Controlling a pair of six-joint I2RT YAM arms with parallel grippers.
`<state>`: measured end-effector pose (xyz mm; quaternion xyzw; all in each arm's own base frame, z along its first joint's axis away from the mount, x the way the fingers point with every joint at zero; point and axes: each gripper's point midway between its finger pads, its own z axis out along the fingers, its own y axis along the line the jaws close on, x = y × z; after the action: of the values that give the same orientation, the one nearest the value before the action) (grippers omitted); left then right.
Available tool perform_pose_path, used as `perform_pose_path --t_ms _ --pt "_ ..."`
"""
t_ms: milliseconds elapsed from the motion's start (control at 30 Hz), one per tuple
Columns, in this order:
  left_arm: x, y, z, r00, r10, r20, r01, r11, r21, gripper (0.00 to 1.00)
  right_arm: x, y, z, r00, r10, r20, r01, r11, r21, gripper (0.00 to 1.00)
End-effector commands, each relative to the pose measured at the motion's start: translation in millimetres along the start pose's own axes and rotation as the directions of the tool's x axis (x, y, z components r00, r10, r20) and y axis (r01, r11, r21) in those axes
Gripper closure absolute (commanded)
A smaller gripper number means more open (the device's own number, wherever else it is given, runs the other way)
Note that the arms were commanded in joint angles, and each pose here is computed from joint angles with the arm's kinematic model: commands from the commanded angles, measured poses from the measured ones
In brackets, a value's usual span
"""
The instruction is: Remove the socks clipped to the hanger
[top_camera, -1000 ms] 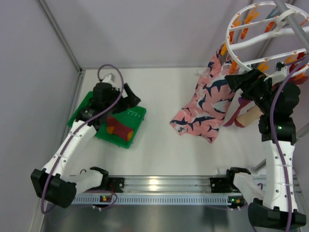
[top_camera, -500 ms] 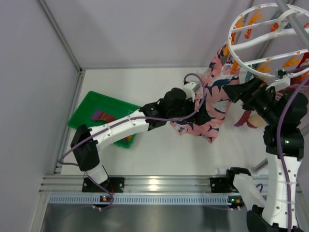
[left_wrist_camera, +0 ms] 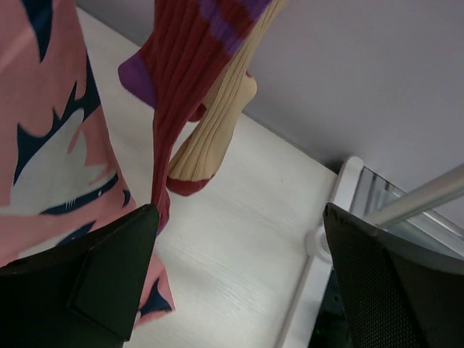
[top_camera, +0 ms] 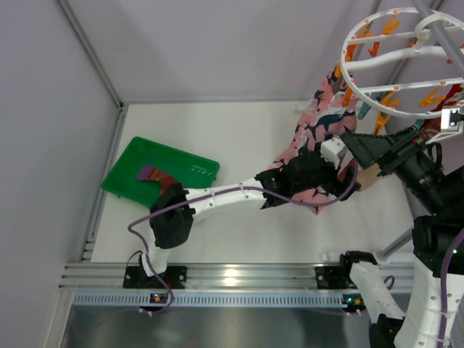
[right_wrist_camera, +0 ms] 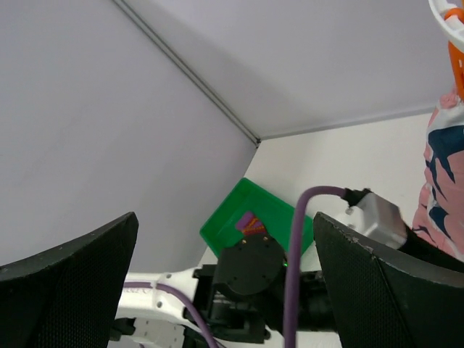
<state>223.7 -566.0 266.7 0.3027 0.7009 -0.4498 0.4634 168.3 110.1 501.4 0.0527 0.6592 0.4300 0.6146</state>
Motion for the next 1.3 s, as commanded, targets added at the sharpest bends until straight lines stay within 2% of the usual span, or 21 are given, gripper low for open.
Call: perform_pose_path --t_ms 0,33,67,100,133,167,233,267,467,700,833,867,967,1000,1033,1100,1133,1167,1200,1233,1267 --pt "-28 7 30 0.975 0.144 0.169 -0.13 0.987 -0.09 0.02 -4 20 -5 1.0 0.019 -0.004 -0.019 0.998 -0.056 0.01" --pt "-39 5 37 0.965 0.172 0.196 -0.155 0.983 -0.1 0.02 -5 22 -6 1.0 0.018 -0.002 -0.018 0.998 -0.056 0.0" --pt "-19 16 53 0.968 0.188 0.166 -0.17 0.978 -0.12 0.02 -5 24 -7 1.0 0.014 0.001 -0.014 0.998 -0.06 0.01" --pt "-16 18 61 0.965 0.2 0.168 -0.18 0.975 -0.128 0.02 -7 26 -10 1.0 0.008 0.009 -0.007 0.998 -0.062 0.0" --pt "-32 14 69 0.952 0.227 0.206 -0.203 0.97 -0.131 0.02 -7 27 -11 1.0 0.008 0.01 -0.007 0.998 -0.059 0.01" --pt "-4 29 89 0.955 0.245 0.168 -0.22 0.963 -0.156 0.02 -7 28 -12 1.0 0.007 0.012 -0.007 0.998 -0.059 0.01" --pt "-16 45 100 0.939 0.279 0.202 -0.224 0.94 -0.258 0.02 -7 30 -14 1.0 0.001 0.017 0.0 0.998 -0.061 0.01" --pt "2 55 109 0.942 0.287 0.176 -0.233 0.933 -0.274 0.02 -7 30 -15 1.0 -0.002 0.018 0.003 0.998 -0.06 0.01" --pt "5 57 102 0.951 0.254 0.178 -0.205 0.946 -0.252 0.02 -5 26 -19 0.999 -0.035 0.023 0.036 0.999 -0.036 0.0" --pt "12 66 111 0.941 0.298 0.158 -0.256 0.936 -0.242 0.05 0 25 -16 1.0 -0.021 0.002 0.022 0.998 -0.053 0.01" --pt "22 52 121 0.955 0.251 0.157 -0.238 0.966 -0.1 0.12 -1 24 -16 1.0 -0.029 0.006 0.029 0.999 -0.045 0.01" --pt "25 43 123 0.957 0.247 0.155 -0.243 0.969 -0.043 0.18 -1 24 -16 1.0 -0.028 0.008 0.028 0.999 -0.044 0.01" --pt "28 25 126 0.96 0.232 0.155 -0.243 0.968 0.059 0.47 -1 21 -16 0.999 -0.034 0.007 0.034 0.999 -0.035 0.01" --pt "31 16 125 0.963 0.227 0.147 -0.244 0.964 0.109 0.75 -1 17 -14 0.999 -0.033 0.006 0.033 0.999 -0.021 0.0" --pt "24 12 120 0.963 0.221 0.153 -0.239 0.964 0.115 0.98 -1 11 -14 0.999 -0.031 0.015 0.031 0.999 0.012 0.01" --pt "30 21 111 0.976 0.179 0.123 -0.189 0.979 0.077 1.0 -3 -2 -12 0.999 -0.049 0.023 0.047 0.997 0.068 0.0" --pt "6 13 96 0.975 0.163 0.151 -0.177 0.981 0.081 1.0 -5 -15 -12 0.998 -0.044 0.037 0.039 0.99 0.134 0.0" --pt "1 12 88 0.979 0.142 0.149 -0.156 0.984 0.082 1.0 -8 -24 -11 0.997 -0.062 0.043 0.053 0.983 0.179 0.01" --pt "12 15 79 0.989 0.098 0.109 -0.107 0.99 0.088 1.0 -9 -32 -10 0.997 -0.067 0.047 0.055 0.975 0.214 0.01" --pt "-17 7 61 0.987 0.07 0.145 -0.086 0.991 0.104 1.0 -12 -41 -9 0.995 -0.077 0.057 0.06 0.965 0.254 0.0" --pt "-22 4 51 0.99 0.039 0.139 -0.056 0.991 0.122 1.0 -12 -47 -4 0.995 -0.088 0.043 0.074 0.962 0.264 0.01"
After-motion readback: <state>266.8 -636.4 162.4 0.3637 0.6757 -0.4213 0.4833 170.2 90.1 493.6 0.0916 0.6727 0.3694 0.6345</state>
